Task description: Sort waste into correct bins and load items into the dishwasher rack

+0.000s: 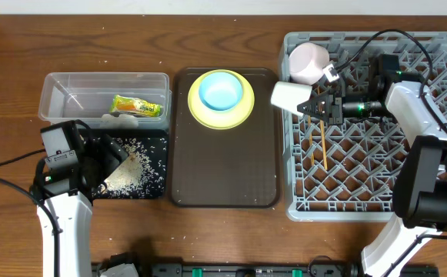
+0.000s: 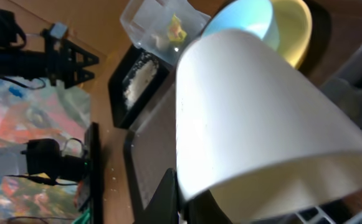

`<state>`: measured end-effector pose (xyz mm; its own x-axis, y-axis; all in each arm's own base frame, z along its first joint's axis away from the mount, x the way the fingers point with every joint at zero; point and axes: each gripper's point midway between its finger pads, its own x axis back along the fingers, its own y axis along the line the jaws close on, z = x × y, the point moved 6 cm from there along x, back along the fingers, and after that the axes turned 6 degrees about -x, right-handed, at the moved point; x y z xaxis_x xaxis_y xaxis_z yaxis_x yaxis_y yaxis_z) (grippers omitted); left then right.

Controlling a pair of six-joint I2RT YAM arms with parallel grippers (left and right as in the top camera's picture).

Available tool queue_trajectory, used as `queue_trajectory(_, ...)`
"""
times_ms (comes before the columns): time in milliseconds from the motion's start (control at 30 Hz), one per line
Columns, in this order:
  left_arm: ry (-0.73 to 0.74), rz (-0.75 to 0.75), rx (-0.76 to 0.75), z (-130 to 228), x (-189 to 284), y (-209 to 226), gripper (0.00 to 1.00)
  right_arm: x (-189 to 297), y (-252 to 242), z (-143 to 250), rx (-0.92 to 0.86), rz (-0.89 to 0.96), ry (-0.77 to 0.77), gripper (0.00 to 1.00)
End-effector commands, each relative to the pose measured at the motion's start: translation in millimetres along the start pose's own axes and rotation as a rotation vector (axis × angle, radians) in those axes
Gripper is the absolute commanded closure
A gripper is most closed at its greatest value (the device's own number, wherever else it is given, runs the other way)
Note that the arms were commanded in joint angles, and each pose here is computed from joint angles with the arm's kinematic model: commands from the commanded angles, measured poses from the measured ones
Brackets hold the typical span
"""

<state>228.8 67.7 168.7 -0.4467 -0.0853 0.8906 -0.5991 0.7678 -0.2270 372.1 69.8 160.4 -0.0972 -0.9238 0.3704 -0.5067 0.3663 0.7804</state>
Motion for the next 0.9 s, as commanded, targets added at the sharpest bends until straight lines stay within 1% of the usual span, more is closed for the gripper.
queue_trajectory(0,-0.016,-0.013,0.009,-4.5,2.8,1.0,0.05,-3.3,-25.6,17.2,-0.032,0.143,0.113,0.95)
queue_trajectory(67,-0.016,-0.013,0.009,-4.5,2.8,1.0,0.05,-1.8,-28.9,21.8,-0.045,0.180,0.143,0.92)
queue_trajectory(367,-0.016,-0.013,0.009,-4.5,2.8,1.0,0.05,5.1,-37.0,42.6,-0.114,0.304,0.277,0.91)
queue_trajectory(533,-0.016,-0.013,0.009,-4.5,2.8,1.0,0.05,6.9,-35.2,47.9,-0.156,0.314,0.304,0.88)
queue_trajectory(700,-0.016,-0.013,0.009,-4.5,2.8,1.0,0.05,12.1,-33.5,39.1,-0.194,0.347,0.279,0.87)
queue_trajectory(867,-0.016,-0.013,0.009,-4.5,2.8,1.0,0.05,23.1,-28.0,12.7,-0.234,0.477,0.247,0.87)
